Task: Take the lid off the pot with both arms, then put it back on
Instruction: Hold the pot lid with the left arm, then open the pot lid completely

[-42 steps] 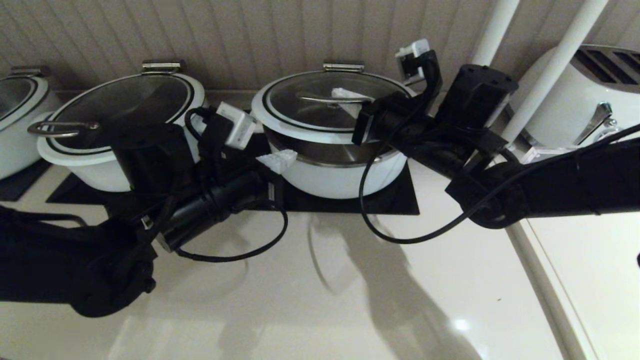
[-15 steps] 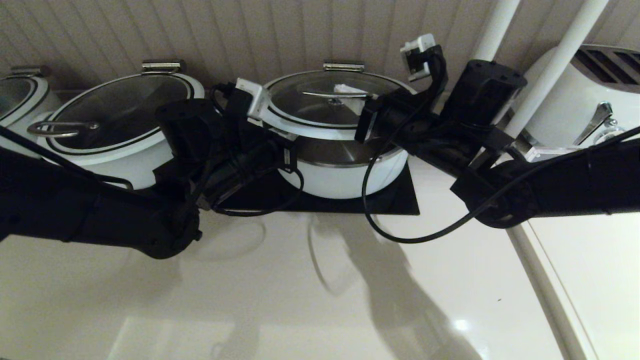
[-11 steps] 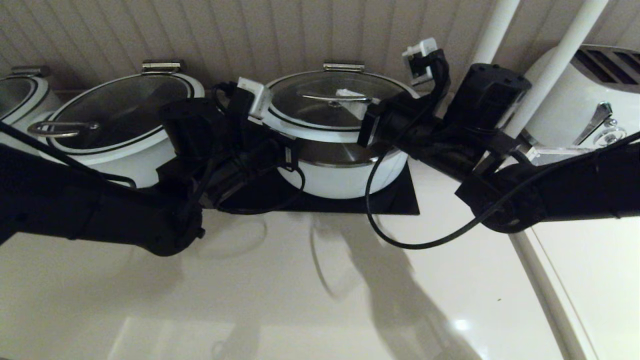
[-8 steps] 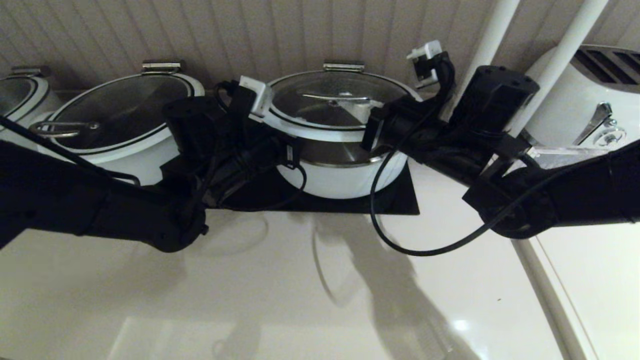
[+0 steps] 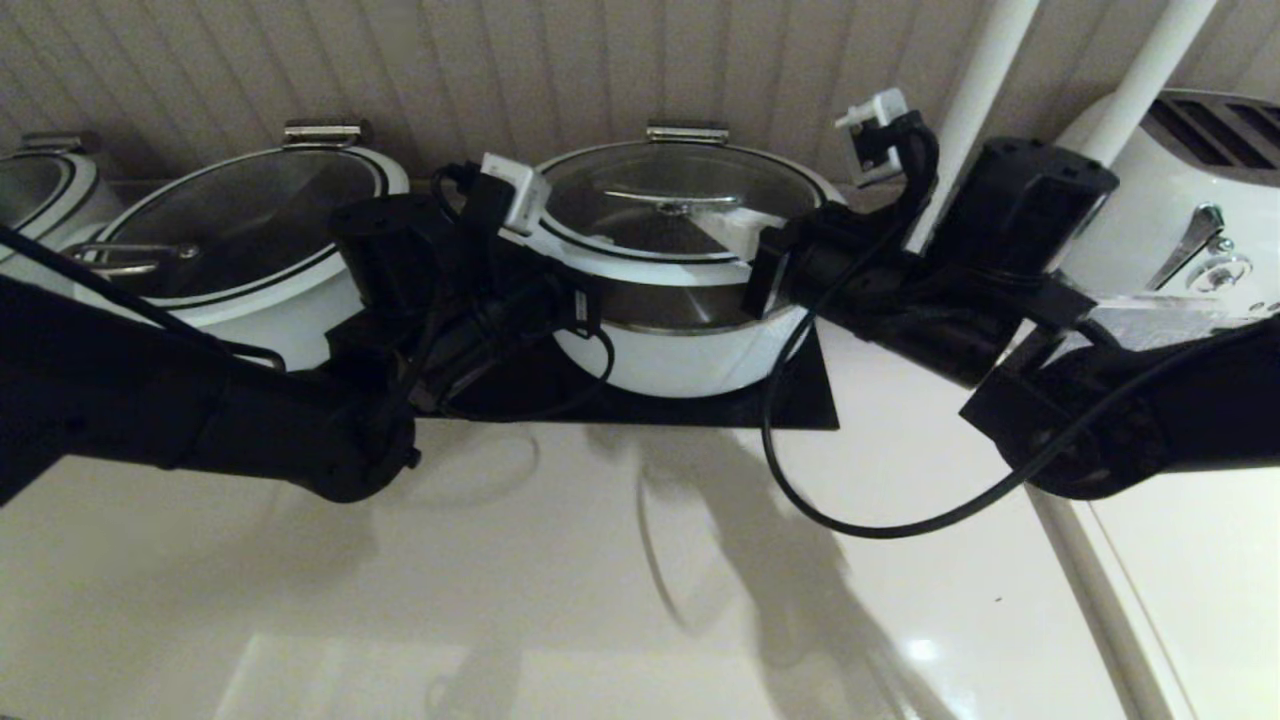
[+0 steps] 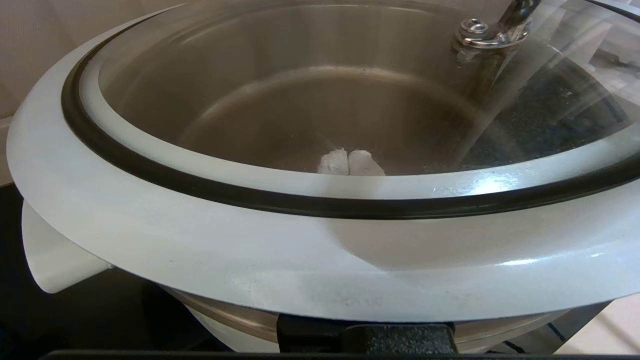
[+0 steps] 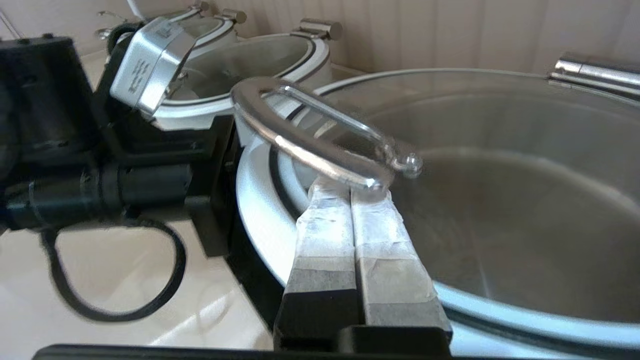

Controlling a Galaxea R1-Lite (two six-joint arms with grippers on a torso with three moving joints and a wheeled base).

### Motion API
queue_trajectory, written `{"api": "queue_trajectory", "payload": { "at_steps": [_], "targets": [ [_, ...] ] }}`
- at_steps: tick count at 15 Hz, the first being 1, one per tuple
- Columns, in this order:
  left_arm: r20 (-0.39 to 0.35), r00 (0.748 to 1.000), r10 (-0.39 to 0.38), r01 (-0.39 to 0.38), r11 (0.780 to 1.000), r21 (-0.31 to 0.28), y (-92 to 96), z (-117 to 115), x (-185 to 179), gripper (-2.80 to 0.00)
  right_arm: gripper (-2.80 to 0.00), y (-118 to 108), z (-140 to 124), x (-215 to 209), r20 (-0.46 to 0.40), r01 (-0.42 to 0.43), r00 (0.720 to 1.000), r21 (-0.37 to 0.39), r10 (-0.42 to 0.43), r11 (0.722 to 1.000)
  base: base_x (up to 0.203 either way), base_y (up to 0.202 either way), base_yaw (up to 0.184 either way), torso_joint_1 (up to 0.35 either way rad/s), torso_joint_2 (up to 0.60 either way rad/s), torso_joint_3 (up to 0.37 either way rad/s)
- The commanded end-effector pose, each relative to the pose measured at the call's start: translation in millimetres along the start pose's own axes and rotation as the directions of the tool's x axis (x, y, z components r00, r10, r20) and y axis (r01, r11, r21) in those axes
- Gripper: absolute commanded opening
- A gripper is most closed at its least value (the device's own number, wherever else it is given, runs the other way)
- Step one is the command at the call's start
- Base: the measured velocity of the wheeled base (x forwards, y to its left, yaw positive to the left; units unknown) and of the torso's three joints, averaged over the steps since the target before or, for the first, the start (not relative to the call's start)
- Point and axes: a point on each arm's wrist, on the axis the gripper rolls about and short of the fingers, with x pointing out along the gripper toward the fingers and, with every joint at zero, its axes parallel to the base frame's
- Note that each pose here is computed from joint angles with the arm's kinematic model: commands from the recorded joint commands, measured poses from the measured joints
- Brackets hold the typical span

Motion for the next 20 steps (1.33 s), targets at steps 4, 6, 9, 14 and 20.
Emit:
{"api": "queue_trajectory", "payload": {
  "at_steps": [4, 6, 9, 14, 20],
  "targets": [
    [0.007, 1.000, 0.004, -0.004, 1.000, 0.001, 1.7, 0.7, -0.3, -2.80, -2.80, 7.4, 4.7, -20.4, -0.020, -0.005, 1.000, 0.007, 0.005, 1.000, 0.000, 0.000, 0.000, 0.000, 0.00, 0.000],
    [0.005, 1.000, 0.004, -0.004, 1.000, 0.003, 1.7, 0.1, -0.1, -2.80, -2.80, 10.0, 8.2, -27.9, -0.023, -0.006, 1.000, 0.008, 0.006, 1.000, 0.000, 0.000, 0.000, 0.000, 0.00, 0.000],
    [0.002, 1.000, 0.005, -0.005, 1.000, 0.001, 2.2, -1.0, -0.1, -2.80, -2.80, 14.1, 9.5, -40.4, -0.040, -0.006, 0.999, 0.015, 0.006, 1.000, 0.000, 0.000, 0.000, 0.000, 0.00, 0.000],
    [-0.003, 1.000, 0.003, -0.003, 1.000, 0.002, 2.0, -3.1, 1.0, -2.80, -2.80, 22.0, 9.0, -64.1, -0.076, -0.008, 0.997, 0.027, 0.010, 1.000, 0.000, 0.000, 0.000, 0.000, 0.00, 0.000],
    [0.017, 1.000, 0.007, -0.007, 1.000, 0.006, 3.6, 2.4, 3.4, -2.80, -2.80, 26.2, -3.8, -77.2, -0.131, -0.005, 0.991, 0.048, 0.011, 0.999, 0.000, 0.000, 0.000, 0.000, 0.00, 0.000]
  ]
}}
